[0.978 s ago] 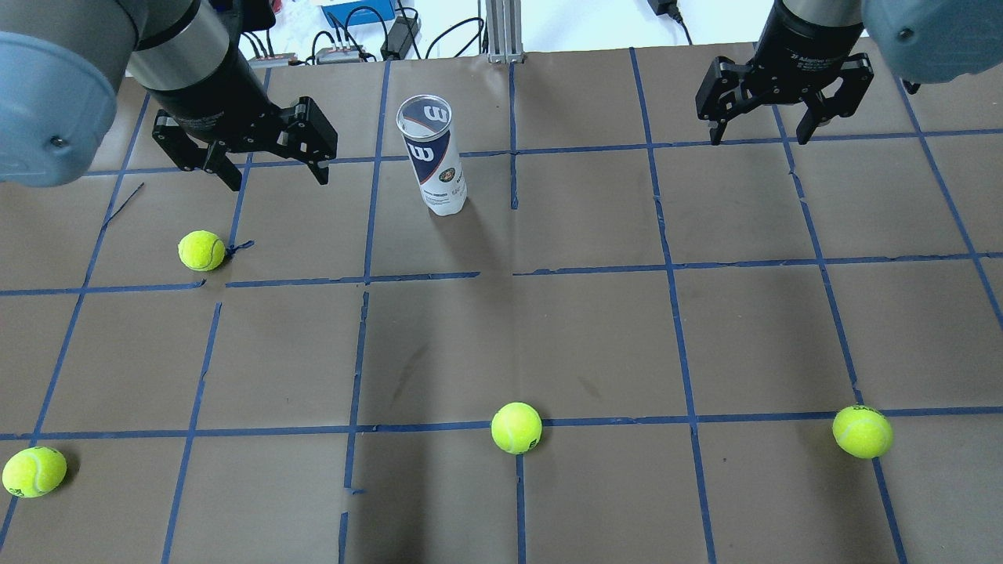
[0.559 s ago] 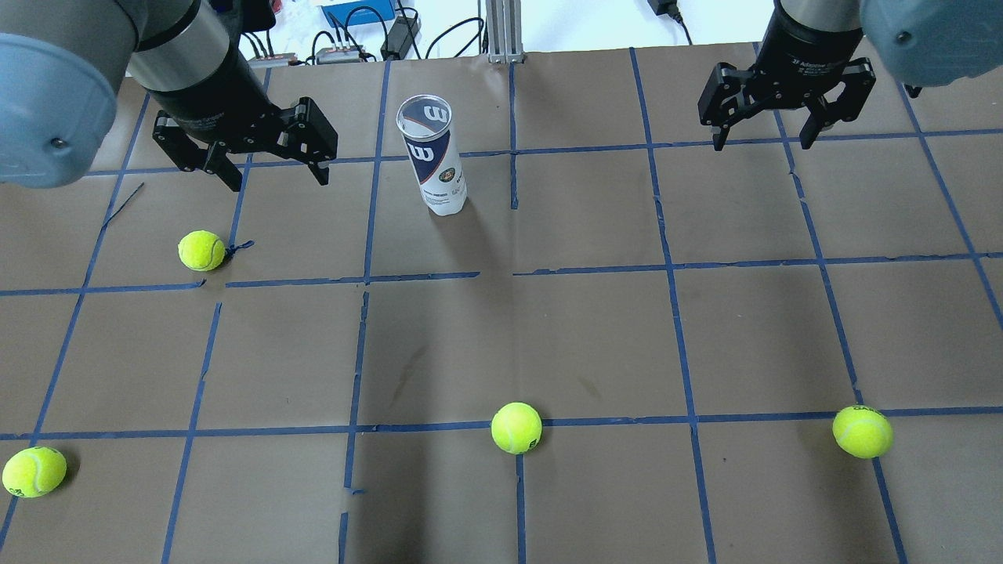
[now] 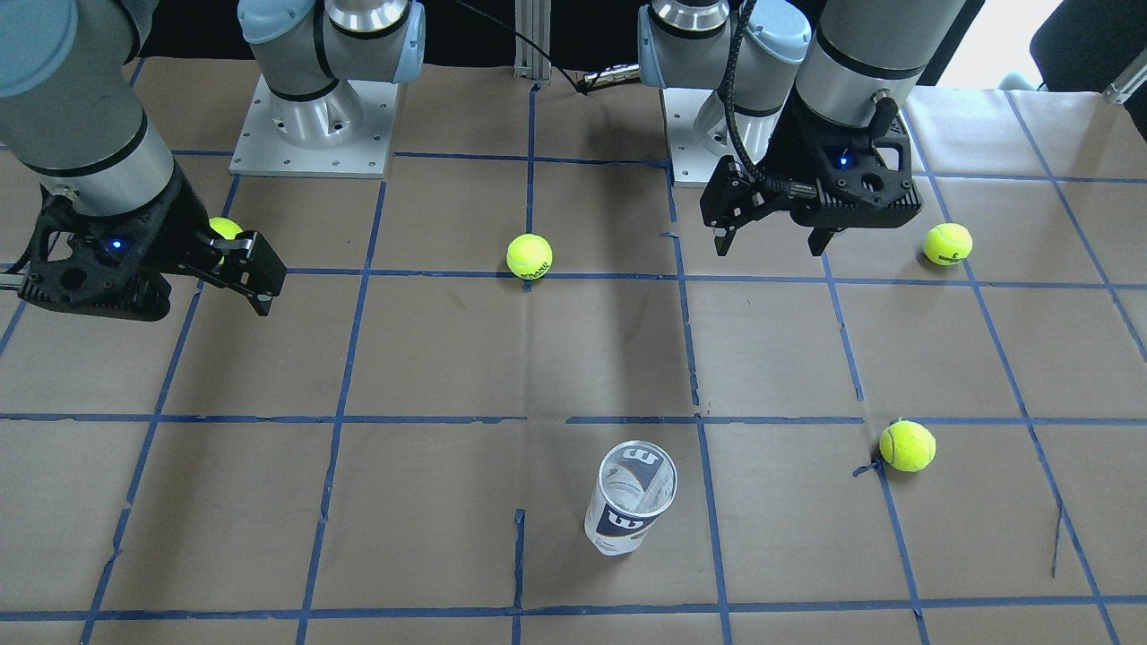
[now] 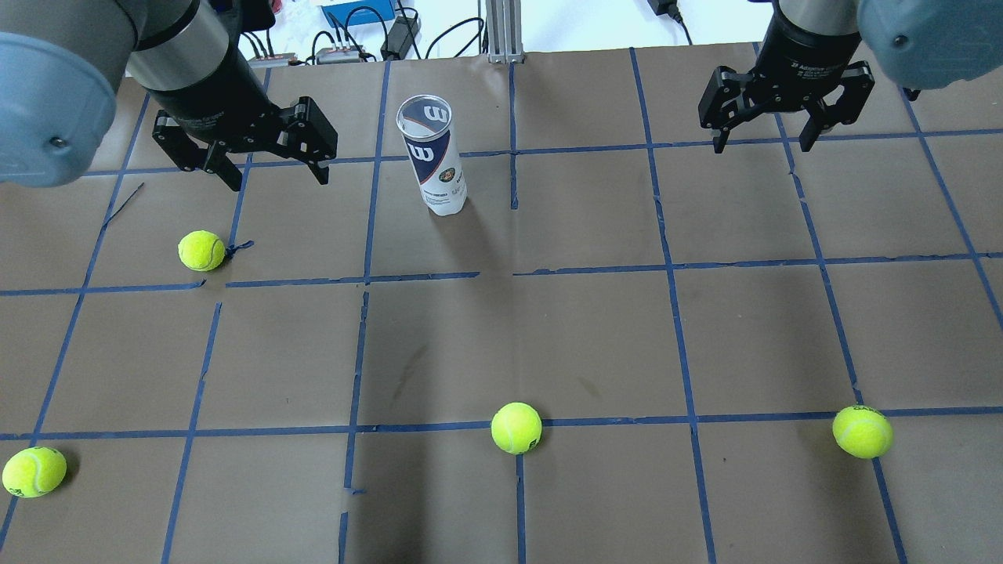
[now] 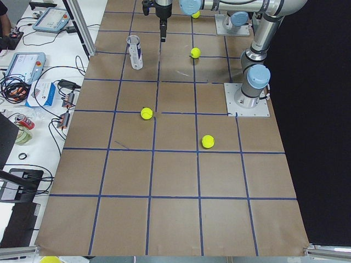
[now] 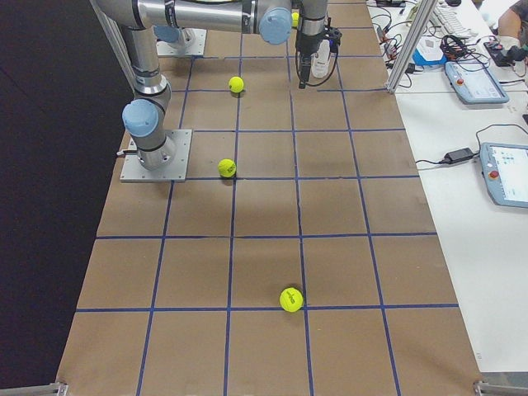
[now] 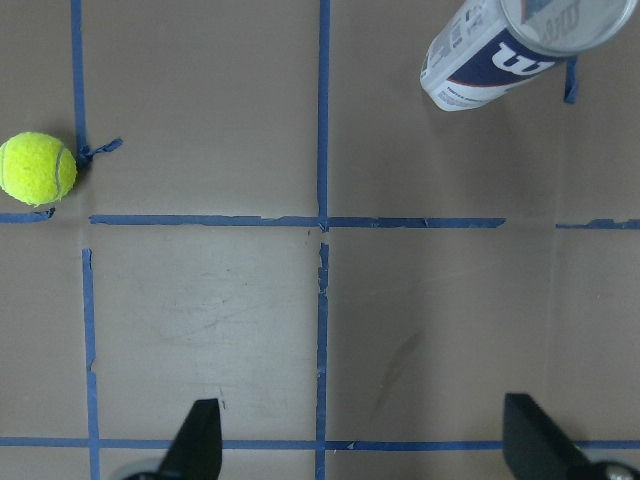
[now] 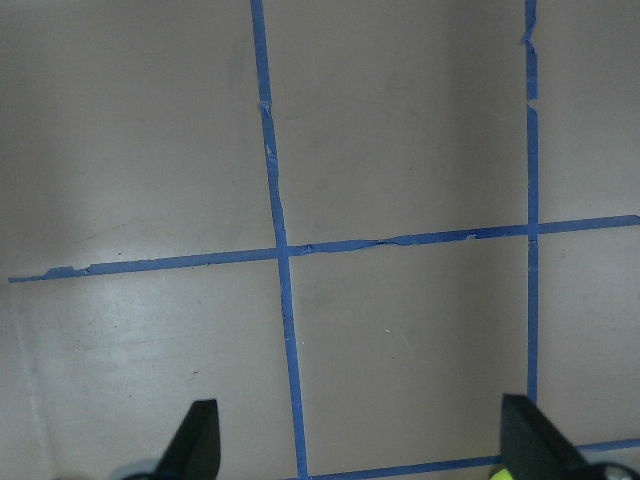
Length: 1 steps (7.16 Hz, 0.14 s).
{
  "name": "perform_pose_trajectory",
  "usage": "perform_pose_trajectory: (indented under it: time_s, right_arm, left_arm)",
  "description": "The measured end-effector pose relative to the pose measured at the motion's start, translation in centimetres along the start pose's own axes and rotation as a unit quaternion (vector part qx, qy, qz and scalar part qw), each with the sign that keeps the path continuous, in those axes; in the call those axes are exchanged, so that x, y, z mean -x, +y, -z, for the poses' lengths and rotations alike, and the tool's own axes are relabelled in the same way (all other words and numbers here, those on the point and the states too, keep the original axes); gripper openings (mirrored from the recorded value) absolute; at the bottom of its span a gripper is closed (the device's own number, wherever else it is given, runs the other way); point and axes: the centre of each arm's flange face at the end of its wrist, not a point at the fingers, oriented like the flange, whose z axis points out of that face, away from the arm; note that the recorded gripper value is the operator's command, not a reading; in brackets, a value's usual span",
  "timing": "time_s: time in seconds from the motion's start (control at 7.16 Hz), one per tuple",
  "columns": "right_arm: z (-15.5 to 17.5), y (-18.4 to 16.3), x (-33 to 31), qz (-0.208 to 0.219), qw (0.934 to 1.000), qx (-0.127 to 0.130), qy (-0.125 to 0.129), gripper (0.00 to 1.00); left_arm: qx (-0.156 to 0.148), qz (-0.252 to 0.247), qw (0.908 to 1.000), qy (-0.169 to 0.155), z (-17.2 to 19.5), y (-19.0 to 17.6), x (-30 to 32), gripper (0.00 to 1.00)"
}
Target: Lift up tennis ball bucket
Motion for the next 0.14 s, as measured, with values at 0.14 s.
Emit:
perform_pose_trajectory:
  time_s: [0.14]
  right_arm:
    - [0.02, -0.03, -0.08, -0.001, 1.0000, 0.000, 0.000, 1.00]
  left_arm:
    - [0.000, 0.000, 1.0000, 0.000, 0.00, -0.01, 0.03, 1.00]
